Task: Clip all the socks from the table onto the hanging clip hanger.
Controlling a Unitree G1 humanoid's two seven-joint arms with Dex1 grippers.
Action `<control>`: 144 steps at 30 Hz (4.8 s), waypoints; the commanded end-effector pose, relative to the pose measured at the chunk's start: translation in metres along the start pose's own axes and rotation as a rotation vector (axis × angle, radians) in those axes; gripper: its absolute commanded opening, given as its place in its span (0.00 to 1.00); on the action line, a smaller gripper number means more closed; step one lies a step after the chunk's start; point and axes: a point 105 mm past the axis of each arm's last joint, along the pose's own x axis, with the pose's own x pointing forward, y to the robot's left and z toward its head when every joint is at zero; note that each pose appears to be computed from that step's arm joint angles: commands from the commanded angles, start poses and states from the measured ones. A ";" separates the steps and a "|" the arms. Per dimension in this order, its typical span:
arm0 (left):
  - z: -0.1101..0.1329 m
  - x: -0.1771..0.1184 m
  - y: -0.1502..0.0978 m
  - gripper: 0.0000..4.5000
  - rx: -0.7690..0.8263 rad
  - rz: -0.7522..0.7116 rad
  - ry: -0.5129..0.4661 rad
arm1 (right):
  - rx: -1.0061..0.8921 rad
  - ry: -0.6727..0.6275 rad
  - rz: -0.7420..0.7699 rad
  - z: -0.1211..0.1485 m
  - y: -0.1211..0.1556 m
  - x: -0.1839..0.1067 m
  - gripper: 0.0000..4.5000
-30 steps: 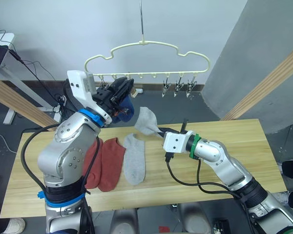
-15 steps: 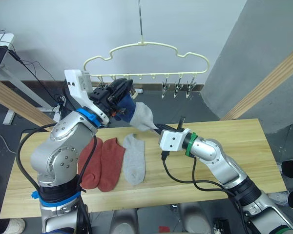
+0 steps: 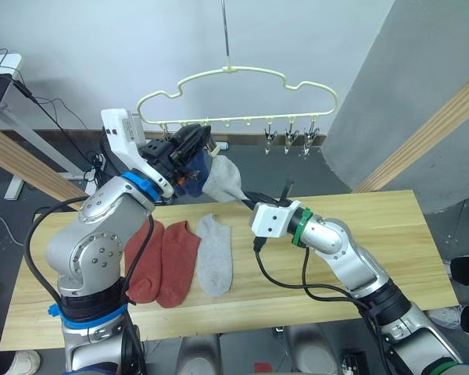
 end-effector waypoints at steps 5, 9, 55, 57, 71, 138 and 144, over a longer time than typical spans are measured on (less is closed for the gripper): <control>0.010 -0.001 -0.005 0.15 0.023 -0.022 -0.034 | -0.019 -0.069 -0.057 0.016 -0.014 0.003 0.00; 0.010 -0.002 -0.002 0.15 0.027 -0.013 -0.032 | -0.019 -0.070 -0.070 0.016 -0.017 0.003 0.00; 0.011 0.000 -0.003 0.15 0.020 -0.012 -0.045 | 0.131 -0.069 -0.072 0.021 -0.005 0.004 0.00; 0.011 0.000 -0.003 0.15 0.020 -0.010 -0.045 | 0.129 -0.069 -0.070 0.021 -0.005 0.003 0.00; 0.007 -0.004 -0.008 0.15 0.118 -0.020 -0.045 | 0.252 0.051 0.134 -0.006 0.025 -0.034 0.00; -0.032 0.013 -0.014 0.50 0.373 0.321 -0.156 | 0.532 -0.099 0.182 0.037 -0.036 -0.093 0.72; -0.032 0.015 -0.017 0.37 0.393 0.334 -0.160 | 0.533 -0.093 0.172 0.036 -0.038 -0.094 0.72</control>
